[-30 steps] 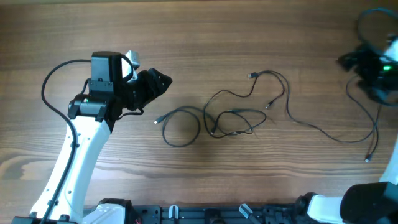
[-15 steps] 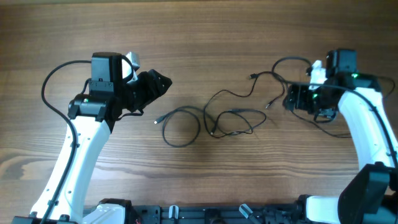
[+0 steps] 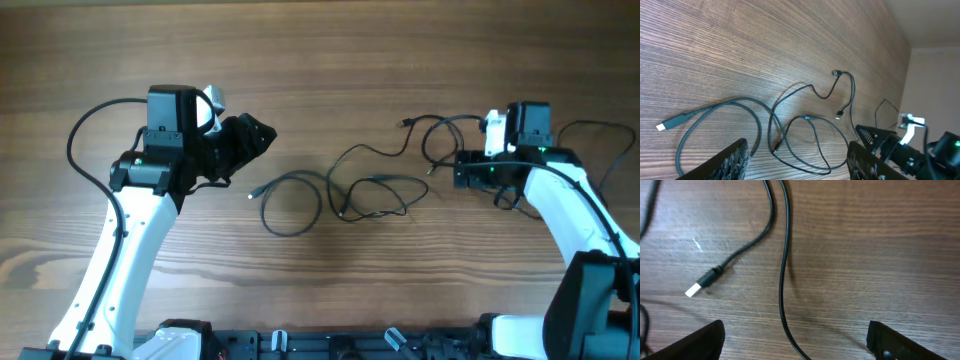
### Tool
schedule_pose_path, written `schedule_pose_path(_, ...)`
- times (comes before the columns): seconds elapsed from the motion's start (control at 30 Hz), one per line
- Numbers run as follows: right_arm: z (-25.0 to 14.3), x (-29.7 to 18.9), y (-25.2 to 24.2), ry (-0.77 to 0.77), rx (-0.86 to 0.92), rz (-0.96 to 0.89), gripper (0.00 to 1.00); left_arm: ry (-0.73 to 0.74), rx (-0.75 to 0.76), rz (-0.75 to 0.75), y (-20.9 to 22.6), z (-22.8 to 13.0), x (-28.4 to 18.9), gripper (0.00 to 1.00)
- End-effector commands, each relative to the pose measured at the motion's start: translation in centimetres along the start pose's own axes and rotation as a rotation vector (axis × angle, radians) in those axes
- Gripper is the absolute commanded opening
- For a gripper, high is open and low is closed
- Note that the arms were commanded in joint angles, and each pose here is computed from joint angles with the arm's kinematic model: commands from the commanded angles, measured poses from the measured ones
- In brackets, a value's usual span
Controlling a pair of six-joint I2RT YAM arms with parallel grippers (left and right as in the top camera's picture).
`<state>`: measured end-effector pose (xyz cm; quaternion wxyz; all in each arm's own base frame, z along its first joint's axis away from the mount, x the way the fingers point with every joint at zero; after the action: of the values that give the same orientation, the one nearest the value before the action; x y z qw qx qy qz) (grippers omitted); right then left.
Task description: Untangle cables
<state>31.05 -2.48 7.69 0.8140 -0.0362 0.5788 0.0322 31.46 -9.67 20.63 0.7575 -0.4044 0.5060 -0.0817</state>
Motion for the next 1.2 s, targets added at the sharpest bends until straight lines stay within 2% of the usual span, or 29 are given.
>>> schedule_pose_path(0.0,-0.3,1.3,-0.2,0.022,-0.018,-0.015,0.93,-0.009,0.026,0.003,0.0,0.2,-0.1,0.64)
schedule_pose_path(0.17,-0.8,2.9,-0.2,0.060,0.009,-0.008,0.92,-0.009,0.026,0.003,0.0,0.2,-0.1,0.64)
schedule_pose_path(0.27,-1.2,3.6,-0.1,0.084,0.012,-0.004,0.86,-0.009,0.026,0.003,0.0,0.2,-0.1,0.64)
schedule_pose_path(0.4,-0.8,3.8,-0.2,0.069,0.035,-0.009,0.65,-0.009,0.026,0.003,0.0,0.2,-0.1,0.65)
schedule_pose_path(0.53,-0.8,3.8,-0.2,0.067,0.035,-0.009,0.39,-0.007,0.025,0.004,0.0,0.2,-0.1,0.64)
schedule_pose_path(0.6,-0.5,3.6,-0.3,0.063,0.035,-0.010,0.20,-0.006,0.024,0.005,0.1,0.2,-0.1,0.64)
schedule_pose_path(0.67,0.3,2.7,-0.4,0.043,0.057,-0.014,0.07,-0.006,0.024,0.006,0.1,0.1,-0.1,0.64)
schedule_pose_path(0.83,4.0,-1.2,-0.9,-0.063,0.086,-0.030,0.04,-0.004,0.022,0.007,0.1,0.1,-0.1,0.64)
schedule_pose_path(0.97,7.8,-6.4,-2.0,-0.220,0.151,-0.055,0.04,-0.004,0.022,0.007,0.1,0.1,-0.1,0.64)
schedule_pose_path(1.07,9.2,-9.6,-3.6,-0.320,0.289,-0.078,0.04,-0.001,0.020,0.009,0.1,0.1,-0.1,0.64)
schedule_pose_path(1.17,8.7,-11.8,-6.3,-0.382,0.506,-0.141,0.04,0.002,0.017,0.013,0.2,0.0,-0.1,0.64)
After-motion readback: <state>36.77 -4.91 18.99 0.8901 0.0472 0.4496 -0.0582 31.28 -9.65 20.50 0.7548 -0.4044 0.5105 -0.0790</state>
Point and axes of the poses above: each gripper's point midway between its finger pads, its own x axis out along the fingers, its own y axis along the line the jaws close on, z = x × y, the point moved 4 cm from there along -x, back along the fingers, and after that the axes turned 6 degrees about -x, right-handed, at the moved point
